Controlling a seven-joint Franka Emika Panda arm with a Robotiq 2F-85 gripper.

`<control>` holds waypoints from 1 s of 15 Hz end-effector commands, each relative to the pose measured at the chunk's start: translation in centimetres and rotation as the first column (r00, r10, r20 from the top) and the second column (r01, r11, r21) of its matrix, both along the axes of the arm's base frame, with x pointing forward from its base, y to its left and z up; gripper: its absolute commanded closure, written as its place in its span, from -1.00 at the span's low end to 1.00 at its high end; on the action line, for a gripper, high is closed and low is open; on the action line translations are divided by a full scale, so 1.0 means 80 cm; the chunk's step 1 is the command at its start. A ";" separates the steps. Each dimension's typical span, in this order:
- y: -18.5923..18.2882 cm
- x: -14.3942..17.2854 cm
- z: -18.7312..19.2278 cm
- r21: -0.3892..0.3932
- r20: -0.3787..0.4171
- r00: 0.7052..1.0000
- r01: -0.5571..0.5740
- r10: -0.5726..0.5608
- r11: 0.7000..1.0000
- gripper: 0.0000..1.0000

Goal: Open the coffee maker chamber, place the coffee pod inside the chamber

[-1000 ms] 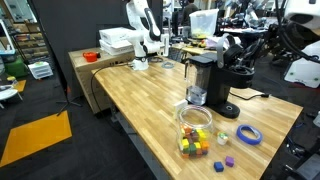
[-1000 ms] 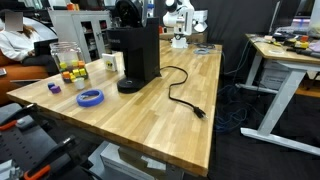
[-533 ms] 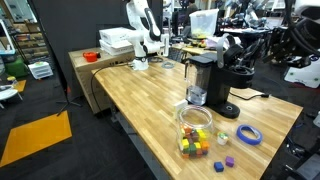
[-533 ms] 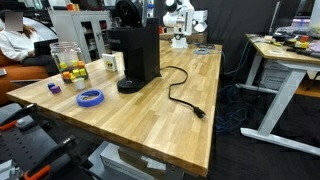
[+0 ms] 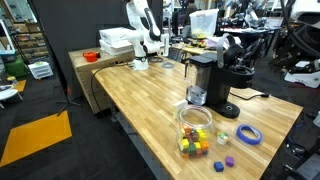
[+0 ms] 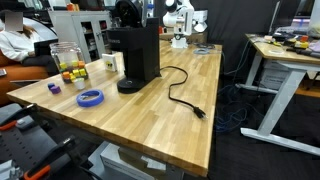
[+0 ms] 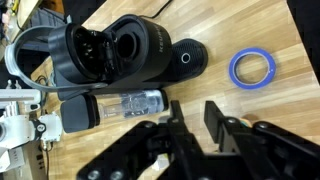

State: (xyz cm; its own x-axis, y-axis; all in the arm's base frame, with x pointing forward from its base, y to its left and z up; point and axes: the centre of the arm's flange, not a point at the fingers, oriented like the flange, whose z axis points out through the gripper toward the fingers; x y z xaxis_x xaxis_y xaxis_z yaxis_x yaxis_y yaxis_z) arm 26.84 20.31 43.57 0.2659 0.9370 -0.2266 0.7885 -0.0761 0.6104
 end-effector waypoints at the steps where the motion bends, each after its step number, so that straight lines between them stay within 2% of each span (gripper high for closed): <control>1: 0.000 0.000 0.000 0.000 0.000 1.000 0.000 0.000 1.000 0.38; 2: 0.000 0.000 0.000 0.000 0.000 1.000 0.000 0.000 1.000 0.38; 3: 0.000 0.000 0.000 0.000 0.000 1.000 0.000 0.000 1.000 -0.12; 4: 0.002 0.003 -0.001 0.036 -0.022 1.000 -0.006 0.007 0.999 -0.13; 8: 0.015 0.012 -0.017 0.145 -0.123 0.992 0.019 -0.001 0.989 -0.67; 10: 0.022 0.018 -0.027 0.201 -0.145 0.989 0.038 -0.009 0.979 -0.95; 14: 0.038 0.037 -0.045 0.286 -0.149 0.989 0.027 0.017 0.958 -1.00; 15: 0.031 0.019 -0.039 0.250 -0.141 0.990 0.032 0.004 0.968 -1.00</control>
